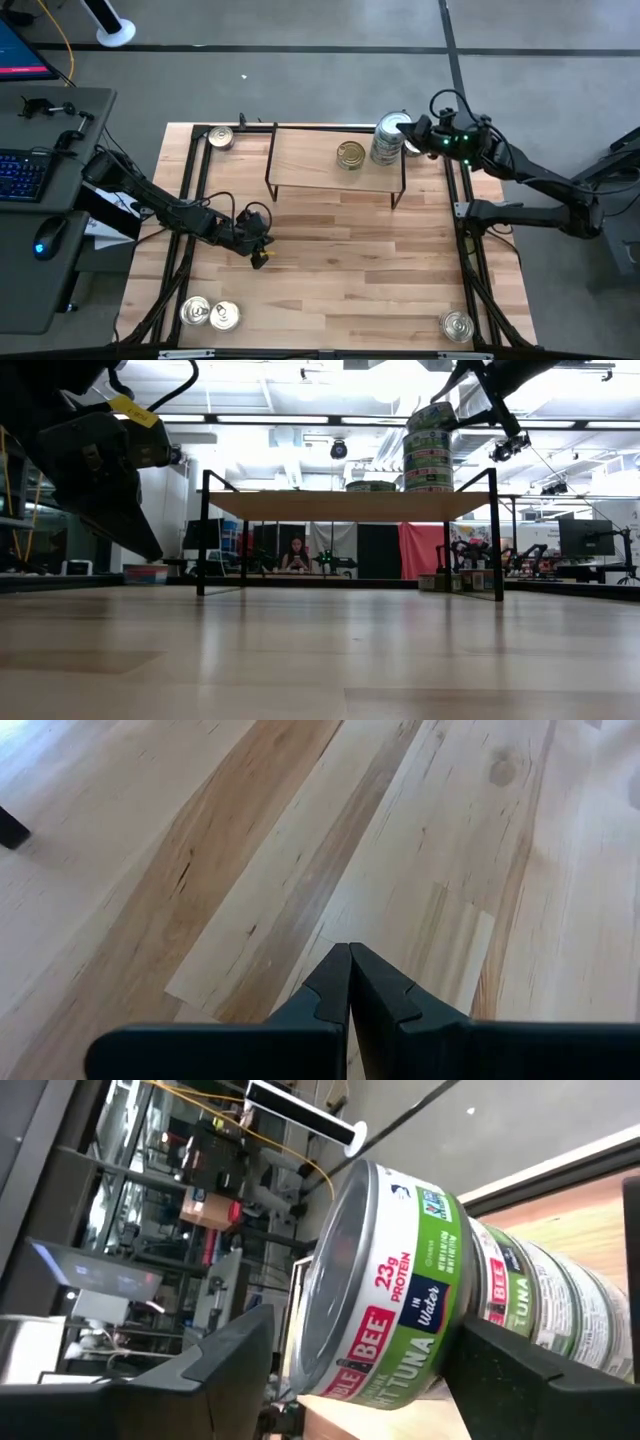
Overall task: Stack canned seafood by type on shelf
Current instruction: Stack the green white tuna can on top of the other green white tuna can on the shelf
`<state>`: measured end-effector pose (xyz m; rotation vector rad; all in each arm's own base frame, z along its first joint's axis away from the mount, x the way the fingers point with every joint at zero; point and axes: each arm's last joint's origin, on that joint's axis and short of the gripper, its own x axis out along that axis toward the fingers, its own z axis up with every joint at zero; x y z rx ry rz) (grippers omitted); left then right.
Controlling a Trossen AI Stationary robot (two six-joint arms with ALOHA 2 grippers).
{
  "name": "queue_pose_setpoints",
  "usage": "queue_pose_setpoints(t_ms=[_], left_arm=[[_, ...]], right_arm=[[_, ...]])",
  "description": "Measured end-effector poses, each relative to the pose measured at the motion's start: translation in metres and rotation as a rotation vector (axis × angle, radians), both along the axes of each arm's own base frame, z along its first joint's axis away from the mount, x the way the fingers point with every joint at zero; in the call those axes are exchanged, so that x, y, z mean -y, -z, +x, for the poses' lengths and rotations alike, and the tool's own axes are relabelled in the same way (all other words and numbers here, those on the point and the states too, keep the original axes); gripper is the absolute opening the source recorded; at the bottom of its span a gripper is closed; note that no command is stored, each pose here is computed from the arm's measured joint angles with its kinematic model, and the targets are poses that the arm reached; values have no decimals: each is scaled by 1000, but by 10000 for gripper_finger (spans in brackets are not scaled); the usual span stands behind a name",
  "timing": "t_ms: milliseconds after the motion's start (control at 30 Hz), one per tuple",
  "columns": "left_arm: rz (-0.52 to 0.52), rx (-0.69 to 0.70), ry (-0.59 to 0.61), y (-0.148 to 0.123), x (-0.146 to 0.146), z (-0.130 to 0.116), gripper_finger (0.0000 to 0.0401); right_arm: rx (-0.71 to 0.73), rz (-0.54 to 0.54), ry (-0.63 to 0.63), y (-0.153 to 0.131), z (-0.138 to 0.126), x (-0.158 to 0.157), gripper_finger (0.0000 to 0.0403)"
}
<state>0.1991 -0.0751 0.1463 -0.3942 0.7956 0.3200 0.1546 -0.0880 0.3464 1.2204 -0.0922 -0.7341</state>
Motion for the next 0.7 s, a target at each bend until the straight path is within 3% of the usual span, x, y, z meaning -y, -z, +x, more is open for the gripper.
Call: queue_pose_setpoints(t_ms=[367,700], left_arm=[[-1,1,0,0,0,0,0],[-1,1,0,0,0,0,0]], right_arm=[[-66,45,-44,-4,20,10,259],[-178,65,-60,-22,11,4,259]])
